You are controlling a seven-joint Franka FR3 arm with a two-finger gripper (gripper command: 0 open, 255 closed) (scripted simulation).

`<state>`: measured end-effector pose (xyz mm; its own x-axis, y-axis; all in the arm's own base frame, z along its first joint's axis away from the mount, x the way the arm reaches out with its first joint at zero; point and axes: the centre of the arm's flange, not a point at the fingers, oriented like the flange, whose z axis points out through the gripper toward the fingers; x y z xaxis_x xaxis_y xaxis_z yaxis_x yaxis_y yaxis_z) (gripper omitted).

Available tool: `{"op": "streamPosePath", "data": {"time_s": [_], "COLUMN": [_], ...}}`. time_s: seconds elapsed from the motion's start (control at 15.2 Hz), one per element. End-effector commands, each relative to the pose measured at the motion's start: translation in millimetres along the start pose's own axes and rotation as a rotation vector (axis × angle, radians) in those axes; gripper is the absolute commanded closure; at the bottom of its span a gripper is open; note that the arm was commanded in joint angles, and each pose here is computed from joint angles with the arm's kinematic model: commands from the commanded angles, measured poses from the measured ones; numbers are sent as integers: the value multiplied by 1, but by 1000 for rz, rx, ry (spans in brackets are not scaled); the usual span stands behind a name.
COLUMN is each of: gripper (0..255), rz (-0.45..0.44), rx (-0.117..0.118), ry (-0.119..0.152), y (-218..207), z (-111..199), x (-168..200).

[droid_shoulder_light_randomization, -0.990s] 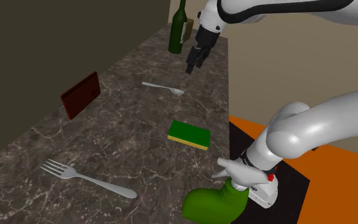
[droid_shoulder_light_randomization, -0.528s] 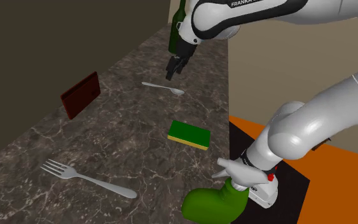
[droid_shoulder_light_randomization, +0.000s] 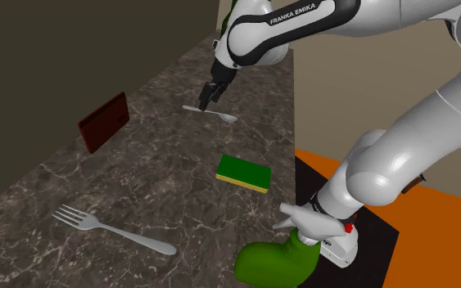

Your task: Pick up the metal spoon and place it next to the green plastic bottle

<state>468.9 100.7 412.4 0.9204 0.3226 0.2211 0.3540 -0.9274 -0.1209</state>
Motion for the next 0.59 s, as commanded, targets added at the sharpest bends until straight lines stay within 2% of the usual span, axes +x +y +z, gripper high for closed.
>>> {"op": "streamPosePath", "data": {"time_s": [0.0, 0.13, 0.53], "gripper": [0, 0, 0], "rz": [0, 0, 0], "rx": [0, 0, 0], "ry": [1, 1, 1], "y": [0, 0, 0], "z": [11, 19, 19], "x": [0, 0, 0]}}
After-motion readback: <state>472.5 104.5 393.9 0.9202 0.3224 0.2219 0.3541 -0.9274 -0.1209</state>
